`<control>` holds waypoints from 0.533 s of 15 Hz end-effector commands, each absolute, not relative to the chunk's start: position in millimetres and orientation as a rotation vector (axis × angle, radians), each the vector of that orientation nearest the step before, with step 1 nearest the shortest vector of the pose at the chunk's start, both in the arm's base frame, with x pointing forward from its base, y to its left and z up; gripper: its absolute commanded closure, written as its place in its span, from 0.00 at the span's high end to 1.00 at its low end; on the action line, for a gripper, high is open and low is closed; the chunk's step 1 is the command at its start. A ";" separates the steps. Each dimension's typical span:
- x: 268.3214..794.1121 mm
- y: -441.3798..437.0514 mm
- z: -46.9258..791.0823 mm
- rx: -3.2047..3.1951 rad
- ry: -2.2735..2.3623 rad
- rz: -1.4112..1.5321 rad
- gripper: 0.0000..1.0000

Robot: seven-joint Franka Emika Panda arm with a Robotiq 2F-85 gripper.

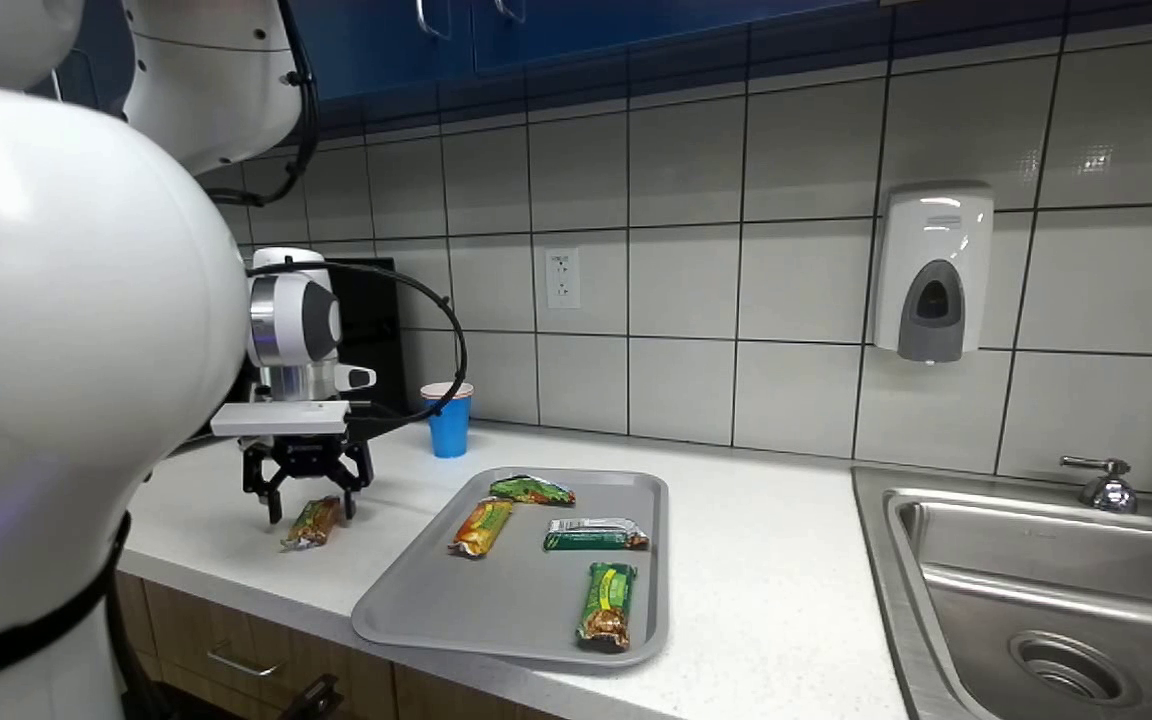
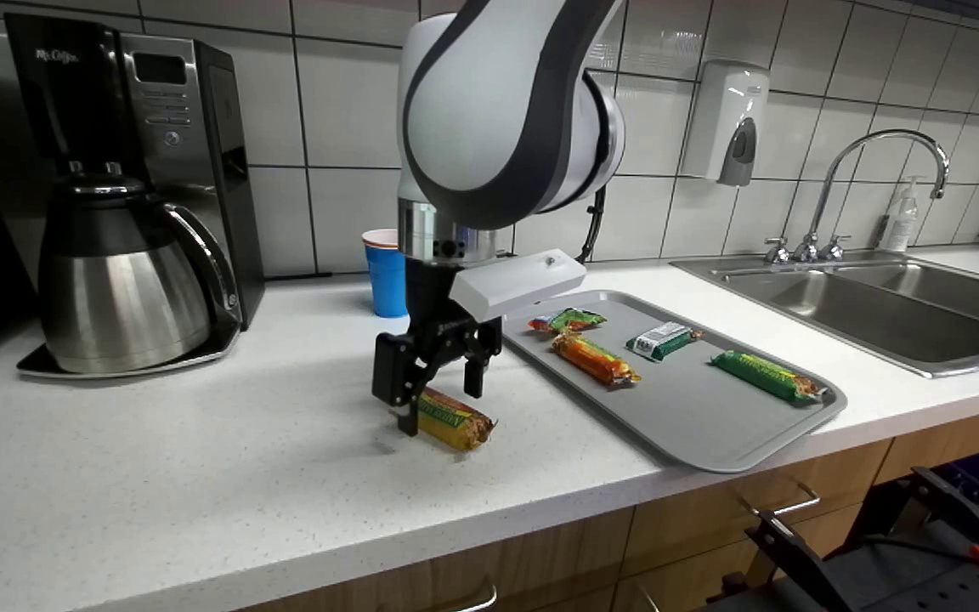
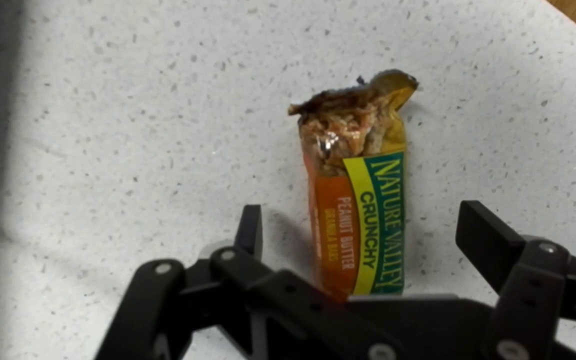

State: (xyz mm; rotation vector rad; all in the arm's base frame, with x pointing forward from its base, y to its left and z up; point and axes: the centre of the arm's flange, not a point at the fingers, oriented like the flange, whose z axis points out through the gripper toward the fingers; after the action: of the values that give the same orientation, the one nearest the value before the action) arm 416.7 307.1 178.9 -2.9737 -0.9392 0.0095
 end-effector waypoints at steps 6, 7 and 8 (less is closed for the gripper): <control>420.4 311.7 180.9 -2.985 -0.934 -0.018 0.58; 420.4 311.6 180.9 -2.985 -0.935 -0.018 0.49; 420.2 311.5 181.0 -2.985 -0.935 -0.018 0.42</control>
State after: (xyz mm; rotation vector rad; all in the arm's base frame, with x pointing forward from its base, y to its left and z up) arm 417.7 307.6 179.8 -2.9731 -0.9386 0.0055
